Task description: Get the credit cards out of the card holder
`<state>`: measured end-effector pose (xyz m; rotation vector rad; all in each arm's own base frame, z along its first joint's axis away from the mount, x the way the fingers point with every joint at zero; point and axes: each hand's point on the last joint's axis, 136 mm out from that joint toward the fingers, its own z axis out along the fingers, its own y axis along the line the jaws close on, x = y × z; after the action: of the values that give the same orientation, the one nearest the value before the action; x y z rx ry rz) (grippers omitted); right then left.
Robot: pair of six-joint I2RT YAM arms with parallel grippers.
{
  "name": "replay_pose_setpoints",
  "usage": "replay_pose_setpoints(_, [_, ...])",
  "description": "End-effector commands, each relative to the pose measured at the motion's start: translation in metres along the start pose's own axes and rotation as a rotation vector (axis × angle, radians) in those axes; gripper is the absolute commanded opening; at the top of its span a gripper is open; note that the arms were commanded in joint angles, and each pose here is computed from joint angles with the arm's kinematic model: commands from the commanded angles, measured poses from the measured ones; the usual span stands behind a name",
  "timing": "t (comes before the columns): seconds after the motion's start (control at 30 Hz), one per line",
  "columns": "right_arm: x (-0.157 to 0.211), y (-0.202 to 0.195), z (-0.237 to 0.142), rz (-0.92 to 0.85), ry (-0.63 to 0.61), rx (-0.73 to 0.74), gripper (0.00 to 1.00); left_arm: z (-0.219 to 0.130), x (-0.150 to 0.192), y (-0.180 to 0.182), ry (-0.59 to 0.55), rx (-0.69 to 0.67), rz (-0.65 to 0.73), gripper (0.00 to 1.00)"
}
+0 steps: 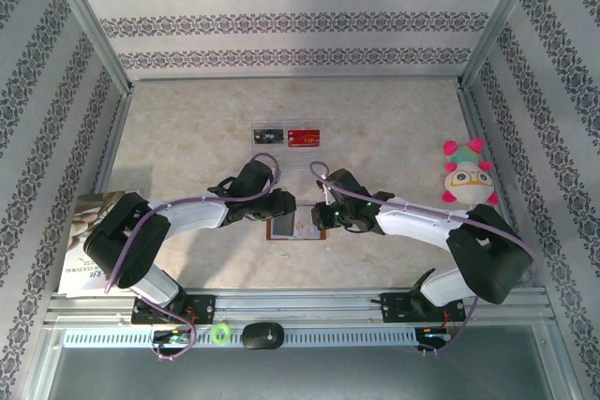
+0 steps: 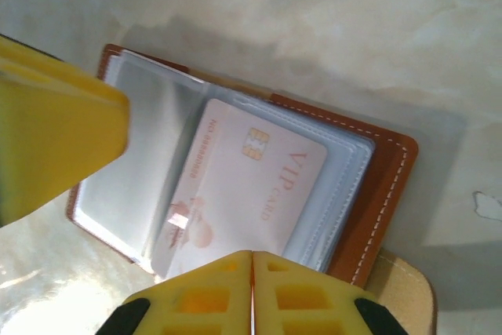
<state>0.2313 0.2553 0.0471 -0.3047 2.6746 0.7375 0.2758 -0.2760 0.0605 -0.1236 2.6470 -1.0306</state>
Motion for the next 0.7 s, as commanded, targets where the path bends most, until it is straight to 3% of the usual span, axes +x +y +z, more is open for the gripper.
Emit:
replay_pose_setpoints(0.0, [0.007,-0.01,0.011,-0.004,0.04,0.033,0.08,0.003,0.005,-0.009,0.028,0.012,0.021,0.29])
replay_pose_setpoints(0.2, [0.021,-0.022,0.027,0.019,0.081,0.05,0.02,0.012,0.012,0.0,0.056,-0.027,0.012,0.28])
replay_pose_setpoints(0.67, [0.027,-0.022,0.032,0.051,0.077,0.024,0.0,0.018,0.025,0.016,0.095,-0.069,-0.005,0.24])
